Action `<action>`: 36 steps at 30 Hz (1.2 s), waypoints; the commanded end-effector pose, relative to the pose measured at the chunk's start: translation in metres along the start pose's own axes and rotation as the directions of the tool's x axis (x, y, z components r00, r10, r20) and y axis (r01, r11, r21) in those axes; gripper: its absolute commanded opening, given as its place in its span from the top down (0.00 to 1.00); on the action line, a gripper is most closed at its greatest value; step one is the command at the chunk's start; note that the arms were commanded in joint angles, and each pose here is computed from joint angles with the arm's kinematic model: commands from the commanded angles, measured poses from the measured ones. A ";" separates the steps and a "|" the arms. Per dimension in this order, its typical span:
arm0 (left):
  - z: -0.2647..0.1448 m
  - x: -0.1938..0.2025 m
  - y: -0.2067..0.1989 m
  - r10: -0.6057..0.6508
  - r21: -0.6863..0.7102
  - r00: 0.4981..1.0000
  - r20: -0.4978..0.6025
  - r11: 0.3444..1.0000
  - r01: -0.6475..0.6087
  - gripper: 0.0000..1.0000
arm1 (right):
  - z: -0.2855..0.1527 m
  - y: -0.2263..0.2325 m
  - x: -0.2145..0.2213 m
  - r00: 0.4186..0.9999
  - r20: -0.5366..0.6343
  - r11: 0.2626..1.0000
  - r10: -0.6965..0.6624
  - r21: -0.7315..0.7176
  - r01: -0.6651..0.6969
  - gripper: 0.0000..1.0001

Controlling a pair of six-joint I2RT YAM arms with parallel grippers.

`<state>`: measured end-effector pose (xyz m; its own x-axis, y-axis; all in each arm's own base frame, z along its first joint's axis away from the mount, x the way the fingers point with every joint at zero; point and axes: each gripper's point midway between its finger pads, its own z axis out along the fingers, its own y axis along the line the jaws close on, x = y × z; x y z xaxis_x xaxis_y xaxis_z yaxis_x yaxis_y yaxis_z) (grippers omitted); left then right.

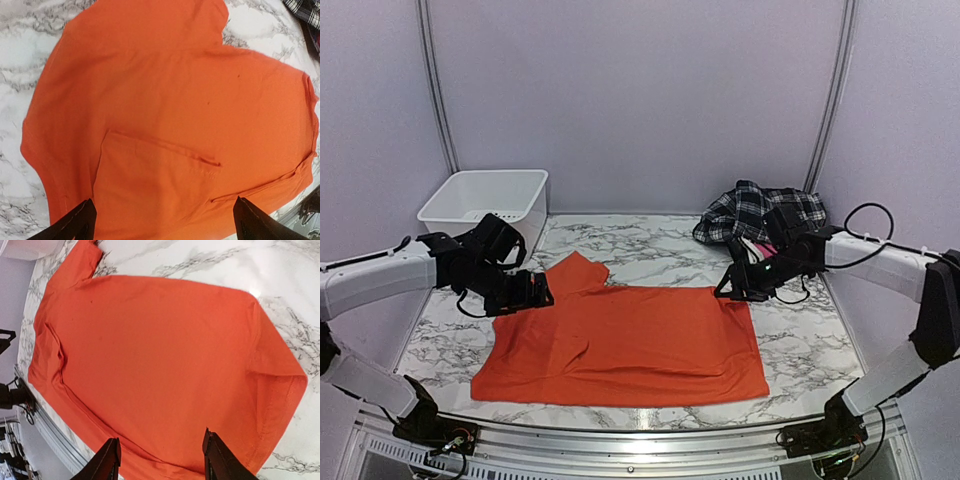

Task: Fold and stack the mixed laundry pile
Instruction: Pick up the 1/3-folded T-shirt from the center of the board.

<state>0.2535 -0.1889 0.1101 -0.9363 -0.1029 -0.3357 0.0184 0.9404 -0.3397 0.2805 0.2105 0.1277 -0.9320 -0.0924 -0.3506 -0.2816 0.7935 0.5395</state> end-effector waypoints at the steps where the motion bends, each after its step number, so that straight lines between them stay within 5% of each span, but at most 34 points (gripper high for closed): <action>1: 0.003 -0.032 0.000 0.044 -0.090 0.997 0.056 0.995 -0.039 0.01 | 0.015 -0.019 -0.011 0.998 -0.062 0.997 -0.010 0.073 0.015 0.50; 12: 0.031 -0.063 -0.003 0.039 -0.137 0.998 0.056 0.990 -0.031 0.01 | 0.064 -0.039 -0.033 0.996 -0.069 0.996 0.055 0.075 -0.050 0.58; 24: 0.043 -0.106 0.031 0.005 -0.159 0.997 0.072 0.987 0.006 0.01 | 0.047 -0.121 -0.074 0.994 0.021 0.966 0.106 0.236 -0.108 0.58; 36: 0.081 -0.176 0.020 0.228 -0.190 0.973 0.028 0.957 -0.218 0.01 | 0.033 -0.124 -0.097 1.000 0.003 0.976 -0.008 0.219 0.007 0.49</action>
<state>0.4363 -0.1850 0.0962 -0.8966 0.0162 -0.4426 0.0892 0.9854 -0.1447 0.4107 0.1429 0.0633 -0.9386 -0.0307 -0.3438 -0.1673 0.9117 0.3753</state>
